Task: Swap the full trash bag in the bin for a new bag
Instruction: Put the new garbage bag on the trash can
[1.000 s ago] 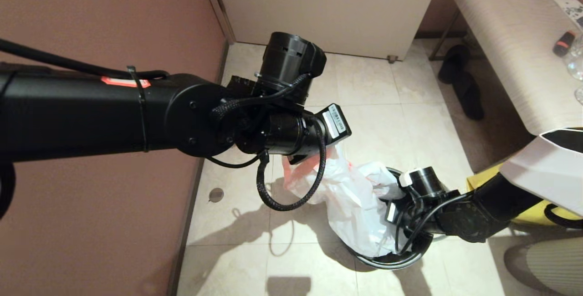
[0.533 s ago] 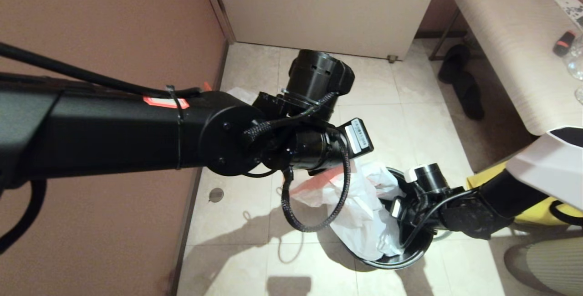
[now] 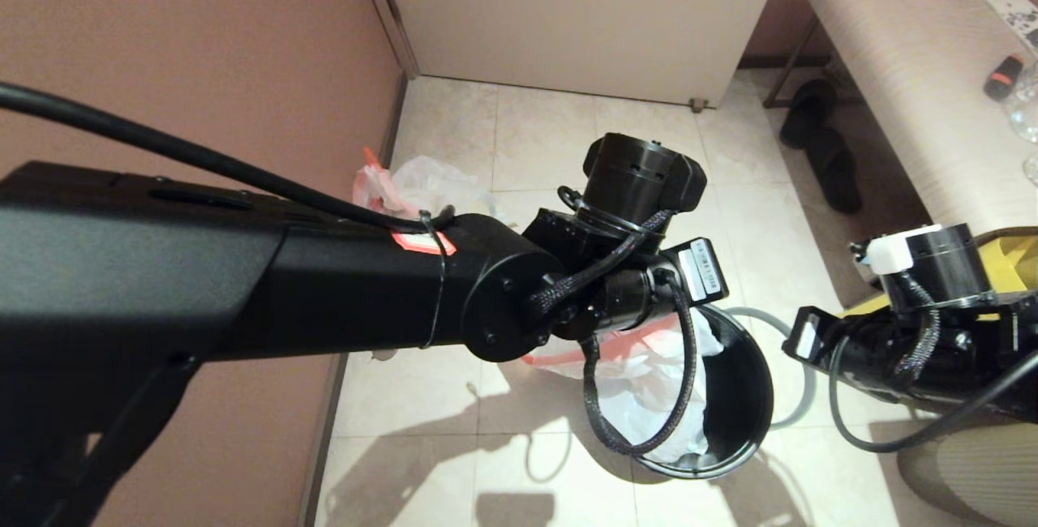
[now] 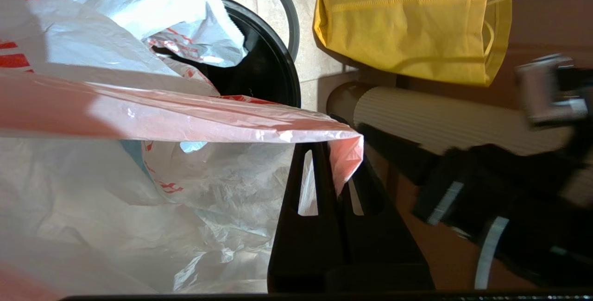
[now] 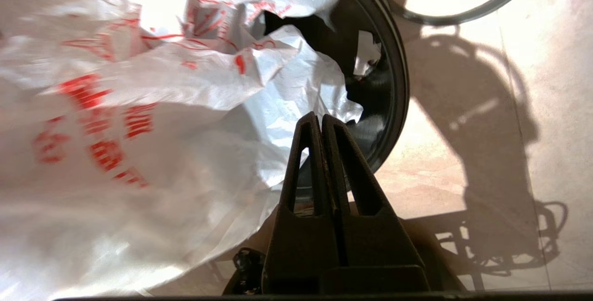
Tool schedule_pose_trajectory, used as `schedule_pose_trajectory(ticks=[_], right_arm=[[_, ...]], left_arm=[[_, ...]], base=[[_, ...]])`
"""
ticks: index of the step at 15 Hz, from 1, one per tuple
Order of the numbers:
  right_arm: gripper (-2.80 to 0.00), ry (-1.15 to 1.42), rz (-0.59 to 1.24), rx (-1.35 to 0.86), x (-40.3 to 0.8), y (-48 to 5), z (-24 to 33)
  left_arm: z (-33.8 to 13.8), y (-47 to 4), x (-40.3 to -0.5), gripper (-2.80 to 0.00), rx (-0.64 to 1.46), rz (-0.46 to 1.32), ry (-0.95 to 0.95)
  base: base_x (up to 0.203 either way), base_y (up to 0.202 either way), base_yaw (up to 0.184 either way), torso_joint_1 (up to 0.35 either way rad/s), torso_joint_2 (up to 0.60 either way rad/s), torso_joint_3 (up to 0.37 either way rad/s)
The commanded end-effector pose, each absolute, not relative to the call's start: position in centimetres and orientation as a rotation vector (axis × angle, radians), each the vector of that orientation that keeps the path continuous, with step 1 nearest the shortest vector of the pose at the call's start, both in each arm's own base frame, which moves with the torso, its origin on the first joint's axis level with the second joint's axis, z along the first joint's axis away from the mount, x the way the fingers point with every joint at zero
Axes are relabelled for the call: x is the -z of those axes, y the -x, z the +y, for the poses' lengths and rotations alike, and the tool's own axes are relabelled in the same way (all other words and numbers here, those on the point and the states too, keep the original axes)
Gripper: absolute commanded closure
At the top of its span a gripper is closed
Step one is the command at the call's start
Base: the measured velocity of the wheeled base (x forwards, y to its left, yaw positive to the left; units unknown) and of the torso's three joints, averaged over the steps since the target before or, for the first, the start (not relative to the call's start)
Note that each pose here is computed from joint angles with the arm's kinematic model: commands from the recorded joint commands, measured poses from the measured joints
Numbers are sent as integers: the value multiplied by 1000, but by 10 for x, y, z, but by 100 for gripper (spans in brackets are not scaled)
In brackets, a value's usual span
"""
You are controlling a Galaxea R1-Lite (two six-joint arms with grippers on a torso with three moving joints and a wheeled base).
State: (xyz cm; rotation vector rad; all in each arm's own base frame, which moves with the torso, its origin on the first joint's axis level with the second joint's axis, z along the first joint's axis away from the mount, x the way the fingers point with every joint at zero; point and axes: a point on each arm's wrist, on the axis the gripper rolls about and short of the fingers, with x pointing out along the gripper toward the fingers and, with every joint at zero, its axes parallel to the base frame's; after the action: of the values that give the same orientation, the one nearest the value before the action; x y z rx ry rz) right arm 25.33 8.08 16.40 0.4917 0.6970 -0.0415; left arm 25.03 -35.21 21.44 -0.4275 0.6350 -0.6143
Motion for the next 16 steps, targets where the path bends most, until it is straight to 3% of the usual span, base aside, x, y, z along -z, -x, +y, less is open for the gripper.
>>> schedule_pose_trajectory(ticks=[1,8,12,16], right_arm=[[0,-519,619,12,-187,-233,74],[0,-662,594,-36,-197,-213,24],[0,-829,580,-85,-183,-200,-31],[0,-862,569,-112,-173,-190,-39]], left_arm=[[-365,-249,-204,0,625,643,397],[-423,-233,-185,0,714,568,220],[-449,-217,-156,0,809,518,23],[-467,-201,-130,0,860,510,-73]], base=[[0,0,0,0,0,0],[0,0,0,0,0,0],[0,0,0,0,0,0],[0,0,0,0,0,0]])
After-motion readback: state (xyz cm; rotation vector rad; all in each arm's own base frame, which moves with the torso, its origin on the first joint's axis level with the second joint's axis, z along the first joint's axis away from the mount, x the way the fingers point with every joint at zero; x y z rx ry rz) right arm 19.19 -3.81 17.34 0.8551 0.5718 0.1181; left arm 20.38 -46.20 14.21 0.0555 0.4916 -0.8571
